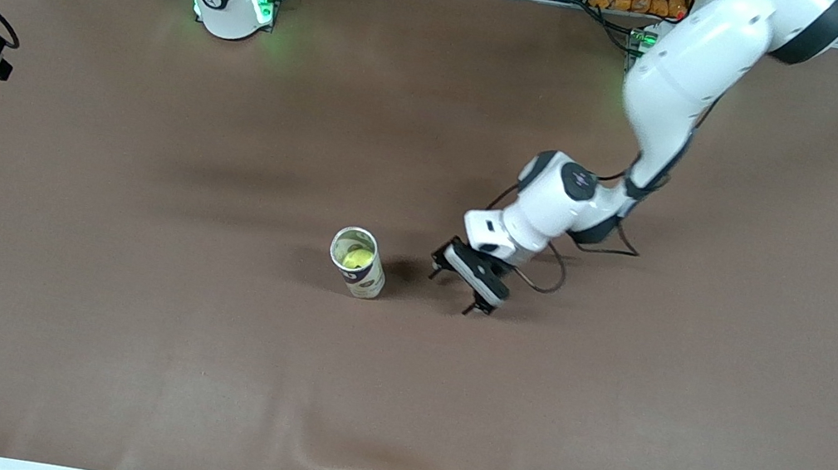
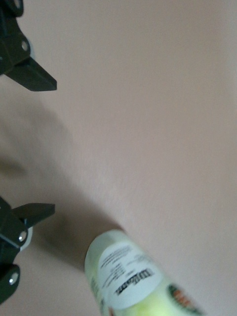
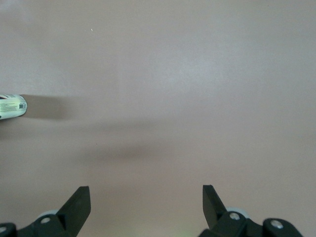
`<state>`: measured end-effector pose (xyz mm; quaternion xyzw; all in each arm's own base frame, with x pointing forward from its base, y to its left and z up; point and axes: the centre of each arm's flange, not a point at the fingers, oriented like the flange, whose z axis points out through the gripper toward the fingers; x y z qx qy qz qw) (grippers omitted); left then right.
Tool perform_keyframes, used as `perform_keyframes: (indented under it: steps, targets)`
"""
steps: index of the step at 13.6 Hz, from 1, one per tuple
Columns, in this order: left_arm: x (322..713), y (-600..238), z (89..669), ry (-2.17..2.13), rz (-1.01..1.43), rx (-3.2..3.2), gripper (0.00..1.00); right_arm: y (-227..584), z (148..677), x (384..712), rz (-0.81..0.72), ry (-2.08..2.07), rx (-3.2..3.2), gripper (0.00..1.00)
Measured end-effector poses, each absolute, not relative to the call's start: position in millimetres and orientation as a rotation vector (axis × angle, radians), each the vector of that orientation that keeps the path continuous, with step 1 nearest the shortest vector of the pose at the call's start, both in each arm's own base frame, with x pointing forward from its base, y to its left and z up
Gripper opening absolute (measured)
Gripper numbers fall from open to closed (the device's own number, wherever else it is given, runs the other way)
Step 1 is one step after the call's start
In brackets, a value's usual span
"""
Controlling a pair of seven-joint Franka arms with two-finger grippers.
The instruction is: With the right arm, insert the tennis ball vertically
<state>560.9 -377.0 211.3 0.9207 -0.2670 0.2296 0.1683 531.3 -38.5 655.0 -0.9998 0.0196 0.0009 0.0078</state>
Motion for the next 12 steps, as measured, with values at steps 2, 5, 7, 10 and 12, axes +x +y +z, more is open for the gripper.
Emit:
perform_keyframes:
  steps: [2,5,7,10,12]
  targets:
    - [586.5,-352.6,256.4,-0.738,0.529,2.68,1.0,-38.6,660.6,531.2,-0.016,0.062,-3.126,1.0]
    - [614.7,-316.4,292.9,-0.72,0.331,2.752,1.0,-41.0,664.8,530.9,-0.029,0.069,-3.126,1.0]
    - [628.6,-295.1,314.8,-0.702,0.254,2.785,1.0,-41.6,668.0,530.8,-0.04,0.072,-3.126,1.0]
    - [645.3,-249.8,363.5,-0.586,0.176,2.85,1.0,-42.1,670.0,530.1,-0.04,0.074,-3.126,1.0]
    - [647.8,-214.5,397.8,-0.521,0.128,2.906,1.0,-41.4,669.3,529.6,-0.029,0.078,-3.126,1.0]
